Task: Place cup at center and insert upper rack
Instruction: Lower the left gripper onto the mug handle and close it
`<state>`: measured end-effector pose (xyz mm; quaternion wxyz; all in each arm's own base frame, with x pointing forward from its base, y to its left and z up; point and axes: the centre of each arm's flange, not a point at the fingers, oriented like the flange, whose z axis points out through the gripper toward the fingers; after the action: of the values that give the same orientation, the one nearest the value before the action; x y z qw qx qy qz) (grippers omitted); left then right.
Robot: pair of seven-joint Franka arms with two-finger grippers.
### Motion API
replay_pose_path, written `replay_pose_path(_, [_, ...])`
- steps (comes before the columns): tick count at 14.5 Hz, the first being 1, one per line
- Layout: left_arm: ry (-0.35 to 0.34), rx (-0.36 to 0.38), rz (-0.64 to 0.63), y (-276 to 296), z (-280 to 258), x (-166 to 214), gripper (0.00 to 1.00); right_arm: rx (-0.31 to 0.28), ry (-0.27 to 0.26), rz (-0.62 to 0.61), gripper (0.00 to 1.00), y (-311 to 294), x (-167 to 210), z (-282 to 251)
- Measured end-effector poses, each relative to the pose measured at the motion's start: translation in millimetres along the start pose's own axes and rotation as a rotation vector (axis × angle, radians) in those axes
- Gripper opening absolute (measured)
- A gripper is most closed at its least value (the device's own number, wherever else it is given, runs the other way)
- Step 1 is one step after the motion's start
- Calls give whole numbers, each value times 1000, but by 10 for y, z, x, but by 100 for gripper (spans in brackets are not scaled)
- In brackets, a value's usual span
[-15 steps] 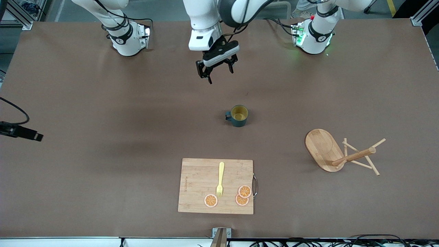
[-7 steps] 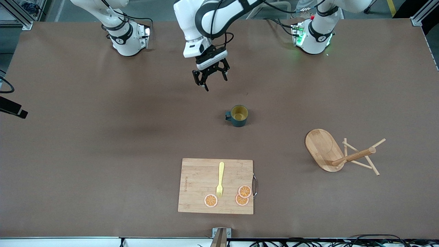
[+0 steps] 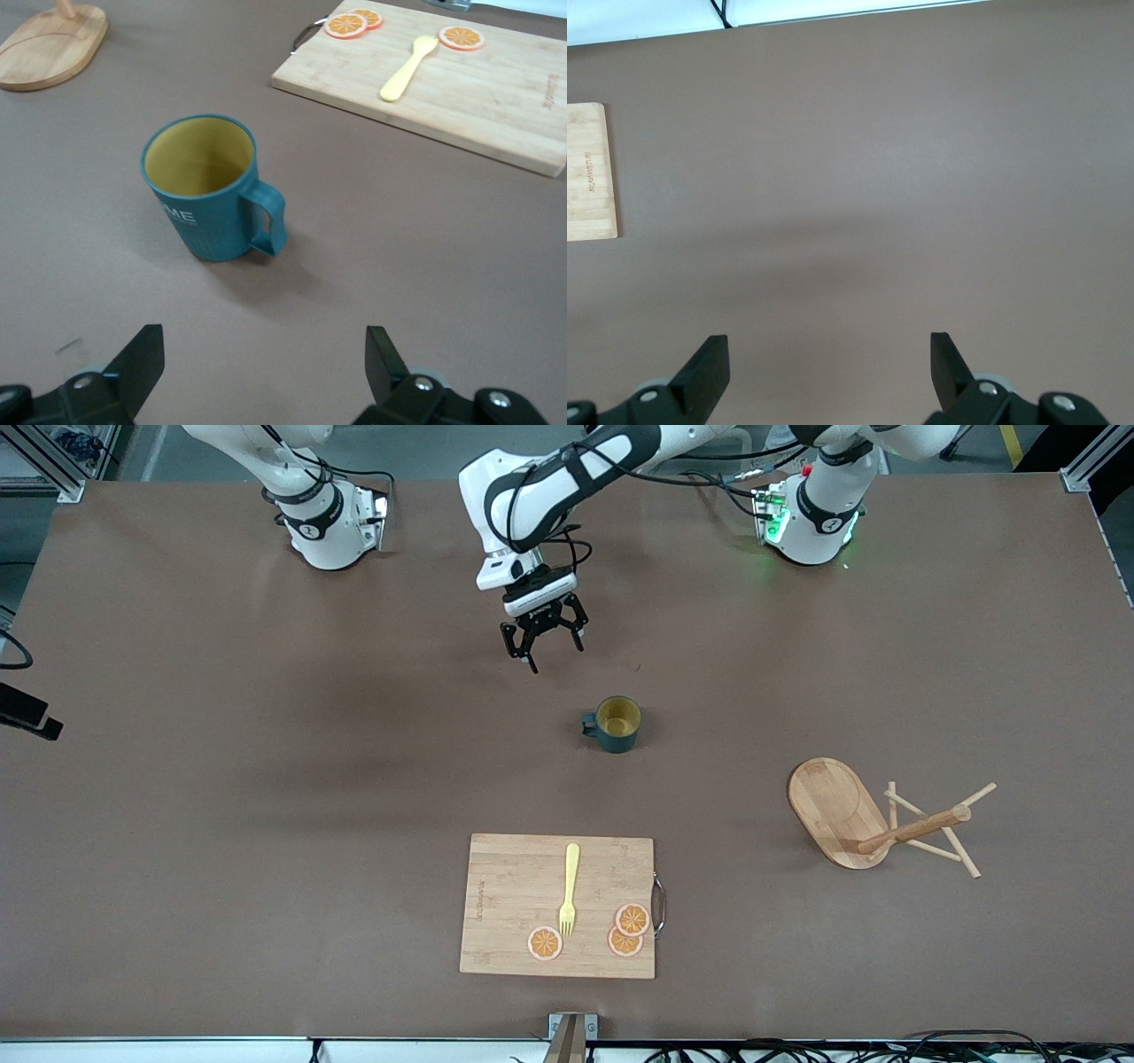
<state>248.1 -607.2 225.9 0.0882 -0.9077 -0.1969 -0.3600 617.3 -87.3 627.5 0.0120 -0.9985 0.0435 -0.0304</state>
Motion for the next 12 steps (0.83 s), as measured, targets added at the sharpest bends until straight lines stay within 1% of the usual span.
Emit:
replay_pose_path(3, [83,-23,9,-45,190,-260,100,6,1,-8,100,-23,-25,-8])
replay_pose_path(7, [191,-26,26,-140,487,-588,100,9,2,-10,100,-24,-49,-30])
replay_pose_path(9, [242,-48,26,-149,576,-640,100,11,-3,-19,100,-78,-115,-35])
replay_pose_path(12, [310,-100,23,-121,712,-622,100,7,-9,-30,100,-152,-354,-38])
